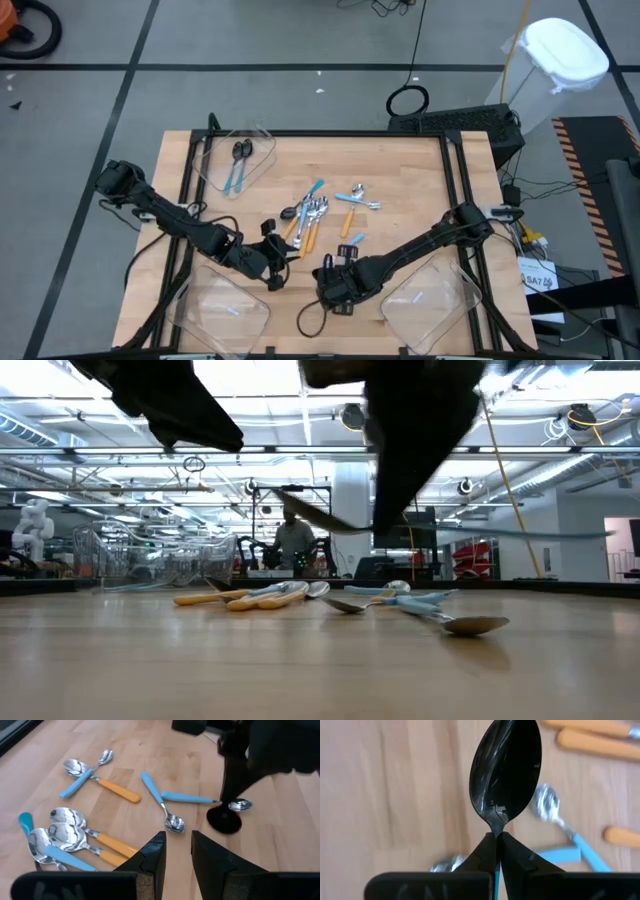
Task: Sort silverware by color (type)
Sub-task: Put the blue spoon into the top left transparent bin
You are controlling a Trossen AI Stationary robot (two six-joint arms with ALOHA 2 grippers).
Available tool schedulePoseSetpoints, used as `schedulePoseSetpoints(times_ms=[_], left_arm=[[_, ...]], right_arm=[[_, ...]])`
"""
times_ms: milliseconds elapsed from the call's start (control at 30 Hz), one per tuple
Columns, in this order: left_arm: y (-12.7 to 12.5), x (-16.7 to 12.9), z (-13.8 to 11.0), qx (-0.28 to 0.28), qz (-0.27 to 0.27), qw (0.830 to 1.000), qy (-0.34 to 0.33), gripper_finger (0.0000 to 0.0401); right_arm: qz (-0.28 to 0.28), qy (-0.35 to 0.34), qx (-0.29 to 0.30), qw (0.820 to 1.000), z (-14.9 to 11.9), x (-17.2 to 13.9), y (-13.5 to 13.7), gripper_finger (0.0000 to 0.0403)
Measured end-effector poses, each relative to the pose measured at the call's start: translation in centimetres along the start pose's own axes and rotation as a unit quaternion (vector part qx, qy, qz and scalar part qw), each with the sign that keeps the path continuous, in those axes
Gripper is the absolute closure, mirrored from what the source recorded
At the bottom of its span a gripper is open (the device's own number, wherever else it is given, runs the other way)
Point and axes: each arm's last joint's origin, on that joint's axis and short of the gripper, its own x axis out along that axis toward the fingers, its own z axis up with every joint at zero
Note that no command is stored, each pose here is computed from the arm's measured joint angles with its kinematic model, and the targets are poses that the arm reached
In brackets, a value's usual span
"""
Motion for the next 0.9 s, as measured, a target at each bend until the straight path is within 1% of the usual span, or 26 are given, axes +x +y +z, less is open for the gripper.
schedulePoseSetpoints(times_ms=[200,333,500,600,700,767,833,900], left_arm=[[-0.8,-0.5,-0.3,-0.003,-0.007,1.0,-0.001,0.0309],[-1.4,-0.9,-0.6,-0.001,-0.005,1.0,-0.006,0.0309],[-2.0,-1.3,-0.9,0.0,-0.011,1.0,-0.009,0.0309],[-2.1,-1.4,-0.9,-0.006,-0.005,1.0,-0.013,0.0309],[-2.1,-1.5,-0.9,-0.009,0.002,1.0,-0.022,0.0309],[-2.1,-1.5,-0.8,-0.01,0.006,1.0,-0.025,0.0309],[-2.1,-1.5,-0.8,-0.014,0.012,0.999,-0.028,0.0309],[-2.1,-1.5,-0.8,-0.016,0.015,0.999,-0.03,0.0309]], right_arm=[[-0.03,-0.026,-0.005,0.999,-0.9,-2.0,0.5,0.0398],[-0.028,-0.046,-0.008,0.999,-1.3,-3.1,0.6,0.0398],[-0.041,-0.093,-0.013,0.995,-1.3,-4.7,0.2,0.0398],[-0.061,-0.136,-0.015,0.989,-0.6,-5.5,-0.5,0.0398],[-0.092,-0.2,0.002,0.975,0.3,-6.8,-1.2,0.0396],[-0.106,-0.231,0.0,0.967,0.7,-7.5,-1.4,0.0396],[-0.124,-0.238,-0.004,0.963,0.6,-7.9,-1.6,0.0395],[-0.146,-0.232,-0.004,0.962,0.3,-8.1,-2.0,0.0394]])
